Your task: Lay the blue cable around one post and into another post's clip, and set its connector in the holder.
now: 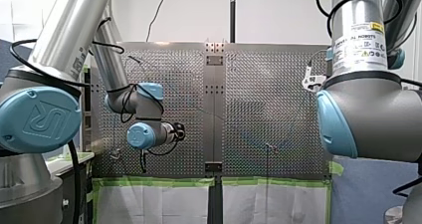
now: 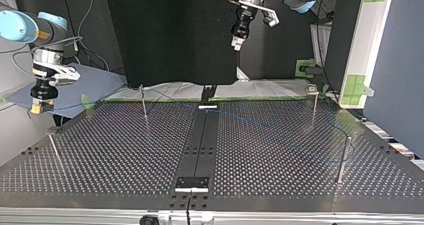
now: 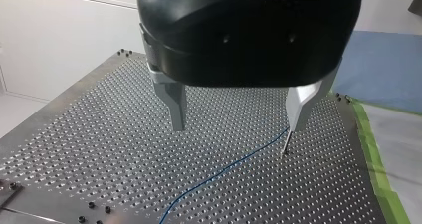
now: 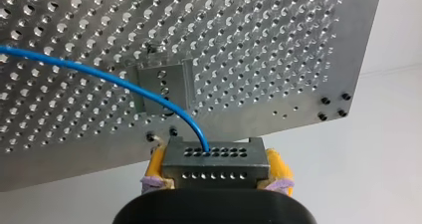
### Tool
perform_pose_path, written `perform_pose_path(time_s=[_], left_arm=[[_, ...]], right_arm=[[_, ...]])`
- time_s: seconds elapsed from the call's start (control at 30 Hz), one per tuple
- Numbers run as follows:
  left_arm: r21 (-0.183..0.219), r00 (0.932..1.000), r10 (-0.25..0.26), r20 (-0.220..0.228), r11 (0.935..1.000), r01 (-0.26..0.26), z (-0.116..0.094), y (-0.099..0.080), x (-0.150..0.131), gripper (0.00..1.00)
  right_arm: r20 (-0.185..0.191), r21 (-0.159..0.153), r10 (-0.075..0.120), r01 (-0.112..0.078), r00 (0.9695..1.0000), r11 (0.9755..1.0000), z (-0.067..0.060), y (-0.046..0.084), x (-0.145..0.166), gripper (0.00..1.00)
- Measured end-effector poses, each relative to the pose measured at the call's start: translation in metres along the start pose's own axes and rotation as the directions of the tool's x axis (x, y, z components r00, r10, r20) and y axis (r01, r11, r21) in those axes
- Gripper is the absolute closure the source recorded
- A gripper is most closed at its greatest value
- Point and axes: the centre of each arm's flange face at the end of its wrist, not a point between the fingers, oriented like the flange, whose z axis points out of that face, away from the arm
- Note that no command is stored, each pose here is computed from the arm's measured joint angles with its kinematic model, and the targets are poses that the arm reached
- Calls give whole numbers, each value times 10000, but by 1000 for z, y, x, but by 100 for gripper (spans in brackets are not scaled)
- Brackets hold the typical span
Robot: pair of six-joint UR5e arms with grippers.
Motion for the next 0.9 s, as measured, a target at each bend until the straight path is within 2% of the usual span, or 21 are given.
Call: perform_pose_path(time_s=[0.33, 0.53, 0.9], left_arm=[[-18, 10000, 45, -10, 10000, -45, 0, 0, 0, 0], [-30, 10000, 42, 5, 10000, -42, 0, 0, 0, 0], [-30, 10000, 16, -33, 10000, -16, 0, 0, 0, 0]], right_arm=[[421, 128, 110, -116, 9991, 9999, 17, 3, -12, 100], [786, 264, 156, -177, 9968, 9995, 26, -1, -19, 100], [1218, 351, 115, -159, 9925, 9993, 39, -11, -6, 100]])
